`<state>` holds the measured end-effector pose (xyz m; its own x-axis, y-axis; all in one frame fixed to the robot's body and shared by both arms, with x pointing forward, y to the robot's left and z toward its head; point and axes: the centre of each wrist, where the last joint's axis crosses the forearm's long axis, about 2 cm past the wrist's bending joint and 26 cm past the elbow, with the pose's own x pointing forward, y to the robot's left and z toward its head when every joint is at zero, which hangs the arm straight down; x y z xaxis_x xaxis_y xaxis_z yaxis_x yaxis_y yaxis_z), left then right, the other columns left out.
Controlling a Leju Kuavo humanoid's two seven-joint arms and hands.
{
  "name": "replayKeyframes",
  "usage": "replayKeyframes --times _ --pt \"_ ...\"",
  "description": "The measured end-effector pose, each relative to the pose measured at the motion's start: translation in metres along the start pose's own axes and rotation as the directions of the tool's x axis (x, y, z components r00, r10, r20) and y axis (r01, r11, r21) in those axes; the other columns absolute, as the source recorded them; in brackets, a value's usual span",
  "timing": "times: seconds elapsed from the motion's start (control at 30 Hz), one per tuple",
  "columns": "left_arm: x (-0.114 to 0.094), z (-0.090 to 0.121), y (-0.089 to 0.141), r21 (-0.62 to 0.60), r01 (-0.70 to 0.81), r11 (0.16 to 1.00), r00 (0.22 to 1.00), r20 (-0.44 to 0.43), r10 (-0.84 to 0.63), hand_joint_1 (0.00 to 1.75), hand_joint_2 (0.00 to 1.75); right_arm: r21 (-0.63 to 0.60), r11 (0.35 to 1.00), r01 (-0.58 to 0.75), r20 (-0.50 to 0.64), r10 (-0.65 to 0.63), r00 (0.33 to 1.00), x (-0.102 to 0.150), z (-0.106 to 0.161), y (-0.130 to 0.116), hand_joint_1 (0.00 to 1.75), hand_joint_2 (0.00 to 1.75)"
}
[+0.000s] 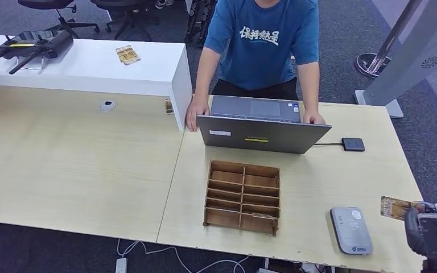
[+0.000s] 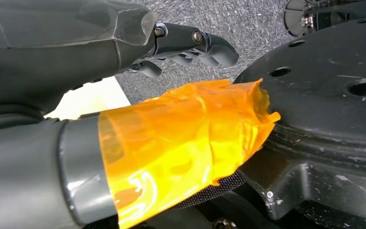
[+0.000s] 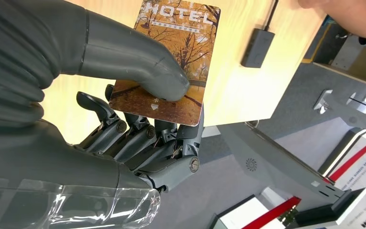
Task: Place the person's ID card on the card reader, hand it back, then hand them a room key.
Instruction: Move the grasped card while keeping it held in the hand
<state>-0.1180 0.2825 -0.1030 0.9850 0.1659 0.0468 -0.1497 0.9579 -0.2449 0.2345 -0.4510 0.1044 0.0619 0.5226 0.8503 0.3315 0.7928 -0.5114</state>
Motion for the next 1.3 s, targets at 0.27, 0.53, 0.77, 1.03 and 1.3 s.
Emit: replayKeyframes --times 0.27,0.53,0.77,1.03,1.3 --pt "-0.002 0.0 -0.001 -0.001 -0.011 1.0 1.0 -0.001 0.011 0.0 0.0 0.034 0.999 -0.007 -0.022 0.007 1.0 -0.007 0.015 -0.001 1.75 1.75" --pt "-0.003 0.001 -0.001 -0.003 -0.012 1.0 1.0 -0.002 0.012 0.0 0.0 0.066 0.998 -0.011 -0.047 0.014 0.999 -0.011 0.022 0.003 1.75 1.75" --pt "-0.003 0.001 0.001 -0.004 -0.011 1.0 1.0 -0.003 0.011 0.0 0.0 0.094 0.995 -0.014 -0.071 0.02 0.997 -0.014 0.023 0.011 1.75 1.75" --pt "-0.003 0.002 0.002 -0.007 -0.01 1.0 1.0 -0.004 0.01 0.0 0.0 0.123 0.992 -0.012 -0.092 0.024 0.995 -0.016 0.024 0.019 1.75 1.75" --pt "-0.003 0.002 0.004 -0.009 -0.009 1.0 1.0 -0.005 0.009 0.0 0.0 0.191 0.982 -0.009 -0.129 0.035 0.991 -0.02 0.03 0.036 1.75 1.75"
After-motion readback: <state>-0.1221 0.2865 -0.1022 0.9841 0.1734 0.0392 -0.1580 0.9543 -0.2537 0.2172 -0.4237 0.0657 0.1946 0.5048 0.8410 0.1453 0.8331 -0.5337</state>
